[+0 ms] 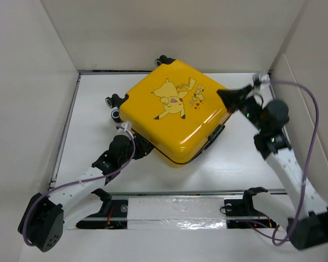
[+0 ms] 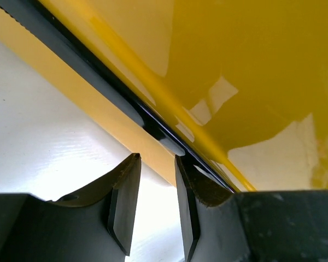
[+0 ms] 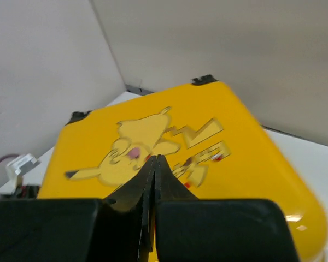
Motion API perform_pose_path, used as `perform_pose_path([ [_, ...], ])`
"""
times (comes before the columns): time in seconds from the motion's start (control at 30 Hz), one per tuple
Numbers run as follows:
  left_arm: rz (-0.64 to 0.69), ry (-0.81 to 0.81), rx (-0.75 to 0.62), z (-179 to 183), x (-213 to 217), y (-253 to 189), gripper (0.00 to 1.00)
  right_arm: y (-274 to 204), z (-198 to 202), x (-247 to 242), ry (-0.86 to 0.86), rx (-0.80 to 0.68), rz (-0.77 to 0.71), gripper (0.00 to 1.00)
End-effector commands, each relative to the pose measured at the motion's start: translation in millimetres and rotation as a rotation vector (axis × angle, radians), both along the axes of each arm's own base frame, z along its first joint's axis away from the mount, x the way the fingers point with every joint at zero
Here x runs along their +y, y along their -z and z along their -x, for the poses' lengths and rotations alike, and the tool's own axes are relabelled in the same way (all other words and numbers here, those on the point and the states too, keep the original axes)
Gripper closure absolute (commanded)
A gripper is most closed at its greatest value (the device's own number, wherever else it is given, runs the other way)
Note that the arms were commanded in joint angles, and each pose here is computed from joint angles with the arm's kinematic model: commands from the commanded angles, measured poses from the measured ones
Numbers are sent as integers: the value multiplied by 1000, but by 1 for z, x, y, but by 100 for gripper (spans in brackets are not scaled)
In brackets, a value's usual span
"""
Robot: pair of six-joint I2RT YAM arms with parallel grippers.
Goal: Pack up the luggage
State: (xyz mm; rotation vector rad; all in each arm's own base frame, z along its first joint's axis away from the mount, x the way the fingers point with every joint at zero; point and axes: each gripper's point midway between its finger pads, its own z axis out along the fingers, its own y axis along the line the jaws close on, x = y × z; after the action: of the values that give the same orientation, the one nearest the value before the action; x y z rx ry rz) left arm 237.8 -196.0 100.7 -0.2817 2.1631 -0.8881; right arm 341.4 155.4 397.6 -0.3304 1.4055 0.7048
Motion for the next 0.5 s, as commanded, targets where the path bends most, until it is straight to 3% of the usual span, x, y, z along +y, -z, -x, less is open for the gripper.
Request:
perform_pose_path([
  [0.0, 203, 5, -280, -28, -20, -106, 70, 81, 55, 9, 19, 25, -25, 100],
  [0.07, 180, 6, -273, -28, -18, -103, 70, 96, 89, 0, 51, -8, -78, 100],
  [0.1, 169, -2, -270, -28, -16, -100, 70, 127, 90, -11, 123, 73, -64, 100],
  [0.13, 164, -2, -268, -27, -15, -99, 70, 159, 93, -17, 145, 123, -31, 93],
  [0.2, 155, -9, -261, -25, -12, -94, 70, 177, 109, -15, 104, 146, -19, 85],
  [0.23, 158, -10, -257, -24, -12, -93, 70, 193, 114, -9, 65, 162, -8, 71],
  [0.3, 170, -5, -254, -22, -13, -93, 70, 201, 123, 0, -2, 175, -3, 60],
  [0.47, 178, -4, -273, -24, -14, -105, 70, 224, 120, 9, -33, 211, 46, 57],
])
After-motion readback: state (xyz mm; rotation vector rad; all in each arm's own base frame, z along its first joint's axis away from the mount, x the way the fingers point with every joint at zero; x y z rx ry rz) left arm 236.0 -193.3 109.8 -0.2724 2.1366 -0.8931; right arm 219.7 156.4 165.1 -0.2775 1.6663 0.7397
